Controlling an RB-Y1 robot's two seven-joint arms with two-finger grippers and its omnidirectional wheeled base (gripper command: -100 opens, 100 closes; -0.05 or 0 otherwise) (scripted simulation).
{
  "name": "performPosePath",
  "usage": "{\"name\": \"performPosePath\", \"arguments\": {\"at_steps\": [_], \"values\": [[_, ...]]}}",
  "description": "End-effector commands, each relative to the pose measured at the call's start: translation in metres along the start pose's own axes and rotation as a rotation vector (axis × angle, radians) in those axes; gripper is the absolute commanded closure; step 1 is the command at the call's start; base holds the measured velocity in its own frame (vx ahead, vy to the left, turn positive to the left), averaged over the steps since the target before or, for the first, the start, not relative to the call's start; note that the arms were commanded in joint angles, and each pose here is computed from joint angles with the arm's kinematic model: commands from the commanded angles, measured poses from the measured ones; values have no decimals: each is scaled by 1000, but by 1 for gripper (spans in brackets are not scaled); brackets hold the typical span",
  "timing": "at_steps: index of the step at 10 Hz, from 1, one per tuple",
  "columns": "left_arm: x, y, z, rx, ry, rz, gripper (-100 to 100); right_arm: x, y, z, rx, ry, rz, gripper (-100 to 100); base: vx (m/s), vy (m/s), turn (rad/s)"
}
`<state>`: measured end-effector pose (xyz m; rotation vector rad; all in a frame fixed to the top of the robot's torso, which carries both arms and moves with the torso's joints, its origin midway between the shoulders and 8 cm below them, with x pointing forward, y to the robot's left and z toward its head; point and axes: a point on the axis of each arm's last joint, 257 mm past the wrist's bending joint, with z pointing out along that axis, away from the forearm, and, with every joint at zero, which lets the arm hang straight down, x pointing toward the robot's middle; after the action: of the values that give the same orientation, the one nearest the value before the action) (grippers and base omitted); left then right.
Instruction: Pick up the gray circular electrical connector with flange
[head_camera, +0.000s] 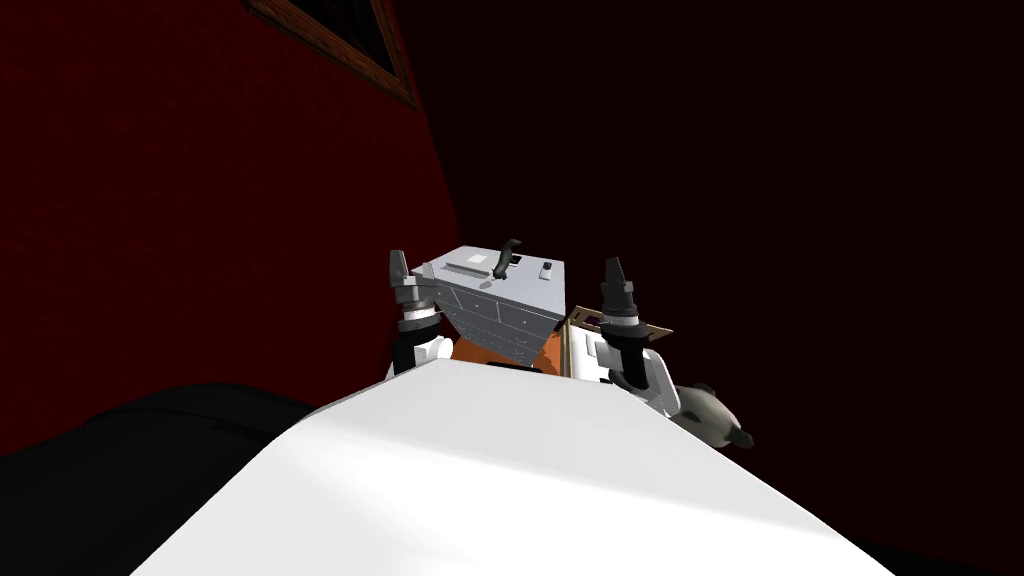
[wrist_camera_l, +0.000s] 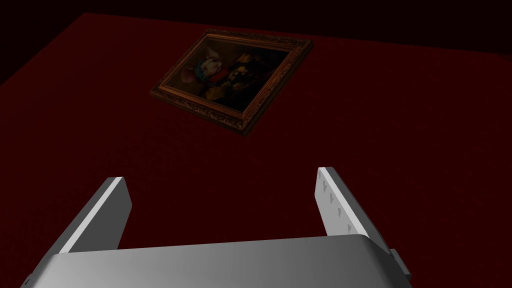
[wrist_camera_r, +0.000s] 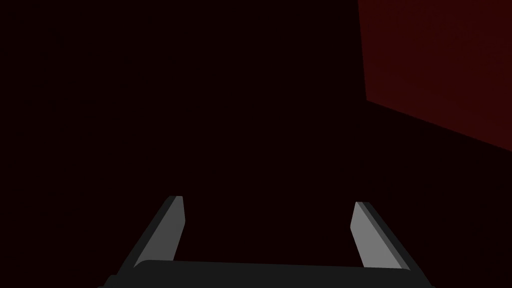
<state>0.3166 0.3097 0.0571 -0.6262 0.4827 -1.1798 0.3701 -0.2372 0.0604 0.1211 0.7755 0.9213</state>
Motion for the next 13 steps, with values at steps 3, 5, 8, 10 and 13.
{"name": "performPosePath", "arguments": {"at_steps": [3,5,8,10,13], "values": [[0,0,0,0,0,0,0,0,0,0,0,0,0,-100,2,-2,-5],[0,0,0,0,0,0,0,0,0,0,0,0,0,-100,-3,3,9],[0,0,0,0,0,0,0,4,-6,10,-1,1,-93,-100,7,-8,-24],[0,0,0,0,0,0,0,4,-6,10,-1,1,-99,-100,2,-2,-7],[0,0,0,0,0,0,0,4,-6,10,-1,1,-99,-100,-6,6,18]]}}
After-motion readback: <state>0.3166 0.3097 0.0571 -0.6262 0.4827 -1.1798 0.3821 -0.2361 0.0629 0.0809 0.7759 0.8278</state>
